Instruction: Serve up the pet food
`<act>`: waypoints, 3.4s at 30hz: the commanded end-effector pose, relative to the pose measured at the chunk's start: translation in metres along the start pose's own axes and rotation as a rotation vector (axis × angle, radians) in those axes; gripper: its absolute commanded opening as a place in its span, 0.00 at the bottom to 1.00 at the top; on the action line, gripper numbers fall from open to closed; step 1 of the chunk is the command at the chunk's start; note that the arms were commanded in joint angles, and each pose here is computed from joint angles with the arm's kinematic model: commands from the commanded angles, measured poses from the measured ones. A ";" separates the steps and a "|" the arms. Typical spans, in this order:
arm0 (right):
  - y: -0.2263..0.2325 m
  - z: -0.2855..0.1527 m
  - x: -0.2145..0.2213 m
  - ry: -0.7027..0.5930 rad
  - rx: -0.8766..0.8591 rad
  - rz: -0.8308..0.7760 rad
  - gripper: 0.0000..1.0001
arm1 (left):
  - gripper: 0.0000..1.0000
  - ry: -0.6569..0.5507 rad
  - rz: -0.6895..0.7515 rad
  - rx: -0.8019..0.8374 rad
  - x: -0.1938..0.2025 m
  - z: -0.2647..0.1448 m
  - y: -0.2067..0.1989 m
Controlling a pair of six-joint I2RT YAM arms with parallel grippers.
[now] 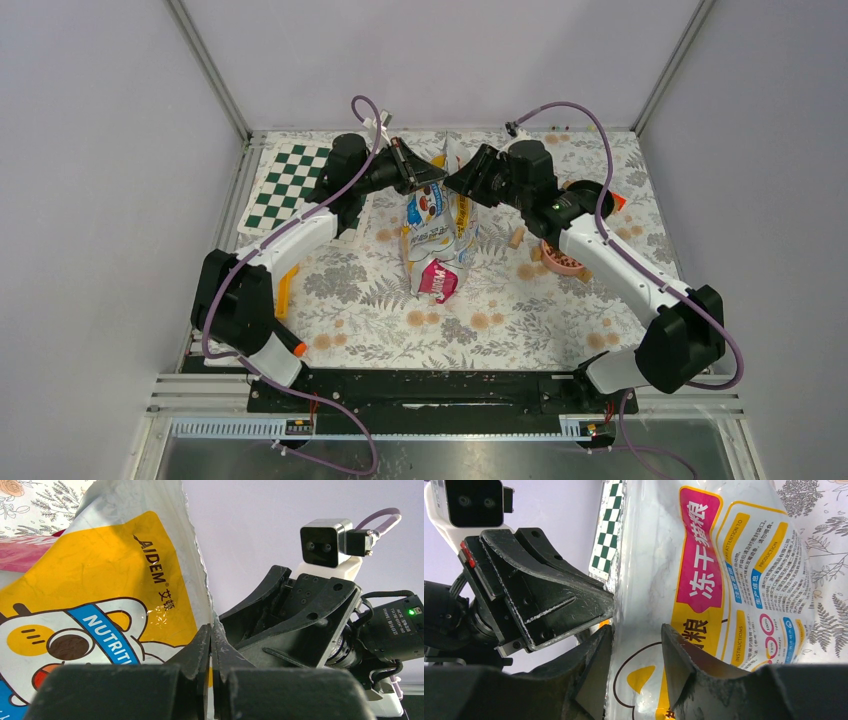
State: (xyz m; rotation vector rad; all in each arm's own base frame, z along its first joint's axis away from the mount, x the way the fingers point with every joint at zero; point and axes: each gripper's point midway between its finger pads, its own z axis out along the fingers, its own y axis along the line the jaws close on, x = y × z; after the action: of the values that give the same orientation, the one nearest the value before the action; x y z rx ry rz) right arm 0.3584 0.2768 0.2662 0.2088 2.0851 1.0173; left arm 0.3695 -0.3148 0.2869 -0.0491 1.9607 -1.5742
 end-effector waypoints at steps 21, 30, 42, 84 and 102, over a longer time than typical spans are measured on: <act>-0.012 -0.011 -0.015 -0.038 0.040 -0.070 0.00 | 0.00 -0.006 0.113 -0.019 -0.003 -0.012 -0.007; -0.019 -0.014 -0.016 -0.020 0.079 -0.154 0.00 | 0.00 -0.042 0.223 -0.155 -0.014 -0.021 0.007; -0.008 -0.009 -0.017 -0.005 0.049 -0.101 0.00 | 0.00 -0.063 0.329 -0.232 -0.025 -0.031 0.008; 0.025 0.008 -0.001 0.084 -0.198 0.030 0.00 | 0.17 0.001 0.244 -0.034 -0.014 -0.001 -0.011; 0.024 0.000 0.001 0.109 -0.192 -0.107 0.14 | 0.00 0.003 0.237 -0.082 -0.020 0.006 -0.001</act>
State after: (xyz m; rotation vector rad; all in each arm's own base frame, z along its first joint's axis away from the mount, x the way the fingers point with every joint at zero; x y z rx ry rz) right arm 0.3584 0.2887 0.2694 0.0289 2.0780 1.1780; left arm 0.3795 -0.3119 0.2837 0.1226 1.9983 -1.3813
